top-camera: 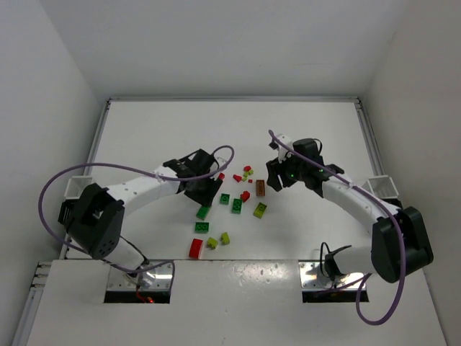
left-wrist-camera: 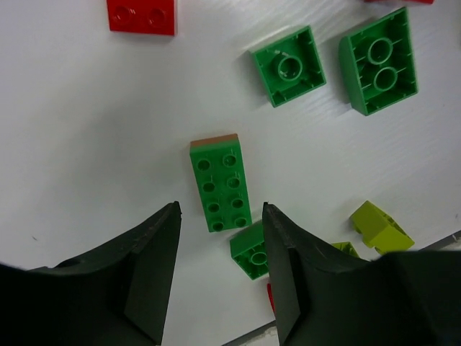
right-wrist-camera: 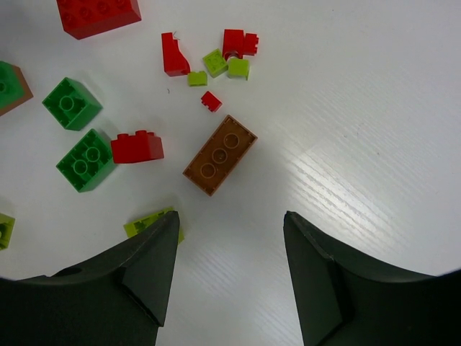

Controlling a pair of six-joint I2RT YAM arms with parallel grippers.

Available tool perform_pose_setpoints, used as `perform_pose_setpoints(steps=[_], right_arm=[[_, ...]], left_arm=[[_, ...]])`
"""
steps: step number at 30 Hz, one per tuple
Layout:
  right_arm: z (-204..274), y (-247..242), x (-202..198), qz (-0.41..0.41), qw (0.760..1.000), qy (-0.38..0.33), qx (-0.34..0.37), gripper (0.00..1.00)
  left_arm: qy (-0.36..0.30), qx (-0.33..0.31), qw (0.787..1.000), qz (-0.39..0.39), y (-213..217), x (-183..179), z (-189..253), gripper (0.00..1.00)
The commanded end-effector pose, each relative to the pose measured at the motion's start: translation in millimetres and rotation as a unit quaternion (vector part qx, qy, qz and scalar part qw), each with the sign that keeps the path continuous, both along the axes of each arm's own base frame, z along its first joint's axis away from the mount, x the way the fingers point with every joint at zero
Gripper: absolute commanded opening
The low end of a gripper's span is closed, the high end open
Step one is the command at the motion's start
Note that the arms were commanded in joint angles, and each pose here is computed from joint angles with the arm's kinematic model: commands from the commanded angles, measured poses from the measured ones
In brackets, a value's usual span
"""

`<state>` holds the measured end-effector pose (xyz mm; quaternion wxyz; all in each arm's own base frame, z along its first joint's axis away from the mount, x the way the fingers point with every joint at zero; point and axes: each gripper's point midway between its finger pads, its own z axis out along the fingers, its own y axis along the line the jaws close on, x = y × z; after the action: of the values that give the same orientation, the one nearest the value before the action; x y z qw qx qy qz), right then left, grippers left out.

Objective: Sort the legos into containers by color

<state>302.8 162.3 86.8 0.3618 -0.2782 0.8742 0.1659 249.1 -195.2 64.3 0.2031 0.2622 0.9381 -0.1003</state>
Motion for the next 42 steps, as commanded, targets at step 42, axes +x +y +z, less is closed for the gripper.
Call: perform_pose_setpoints(steps=[42], right_arm=[[9, -1, 6, -0.012, 0.999, -0.029, 0.014, 0.61]], left_arm=[[0.074, 0.071, 0.994, 0.025, -8, -10, -48, 0.34]])
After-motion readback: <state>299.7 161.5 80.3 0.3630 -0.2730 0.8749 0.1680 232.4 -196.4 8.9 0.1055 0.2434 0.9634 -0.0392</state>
